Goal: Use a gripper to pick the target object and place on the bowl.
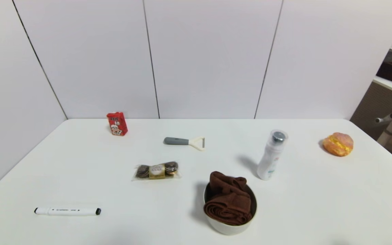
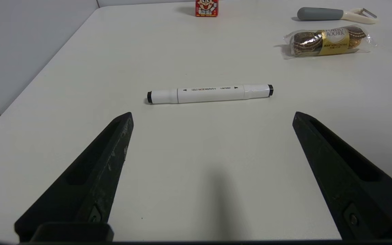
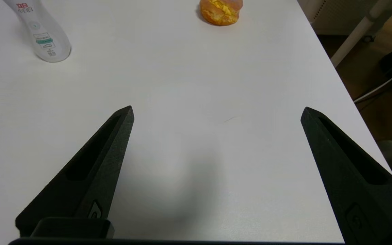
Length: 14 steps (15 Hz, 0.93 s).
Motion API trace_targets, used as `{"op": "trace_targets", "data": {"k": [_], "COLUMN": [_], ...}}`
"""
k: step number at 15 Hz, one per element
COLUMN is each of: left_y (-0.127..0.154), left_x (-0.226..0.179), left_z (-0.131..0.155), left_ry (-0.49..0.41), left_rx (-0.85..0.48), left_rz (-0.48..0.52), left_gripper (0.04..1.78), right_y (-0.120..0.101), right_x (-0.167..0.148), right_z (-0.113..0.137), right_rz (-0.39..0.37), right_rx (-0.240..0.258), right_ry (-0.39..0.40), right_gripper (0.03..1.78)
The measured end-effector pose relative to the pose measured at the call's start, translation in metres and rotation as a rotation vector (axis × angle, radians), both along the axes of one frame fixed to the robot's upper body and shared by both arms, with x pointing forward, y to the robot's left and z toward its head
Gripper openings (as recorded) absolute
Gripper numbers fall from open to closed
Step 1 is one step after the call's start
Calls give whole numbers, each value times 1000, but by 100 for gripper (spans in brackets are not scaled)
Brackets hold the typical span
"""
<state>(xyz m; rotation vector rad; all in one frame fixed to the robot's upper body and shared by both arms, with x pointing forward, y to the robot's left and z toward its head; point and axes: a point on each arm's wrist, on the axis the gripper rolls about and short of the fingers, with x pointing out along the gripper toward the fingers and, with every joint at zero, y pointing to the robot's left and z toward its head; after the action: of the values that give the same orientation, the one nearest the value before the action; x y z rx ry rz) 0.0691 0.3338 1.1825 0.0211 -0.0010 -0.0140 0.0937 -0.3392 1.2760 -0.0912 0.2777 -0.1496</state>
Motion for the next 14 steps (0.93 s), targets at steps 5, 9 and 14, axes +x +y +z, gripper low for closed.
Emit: {"op": "trace_targets", "data": {"k": [5,9,14], "left_y": [0,0,0], "left_x": [0,0,0], "left_z": [0,0,0], "left_ry": [0,0,0], "left_rx": [0,0,0], "left_rz": [0,0,0], "left_gripper": [169,169,169], "right_y": [0,1,3], "right_x": [-22,-28,-25], "right_z": [-45,-77,-91], "right_rz": [28,86,182], "right_rx": [-16,-46,16], "right_ry": [-55,-162,-284], "right_gripper": [169,169,169]}}
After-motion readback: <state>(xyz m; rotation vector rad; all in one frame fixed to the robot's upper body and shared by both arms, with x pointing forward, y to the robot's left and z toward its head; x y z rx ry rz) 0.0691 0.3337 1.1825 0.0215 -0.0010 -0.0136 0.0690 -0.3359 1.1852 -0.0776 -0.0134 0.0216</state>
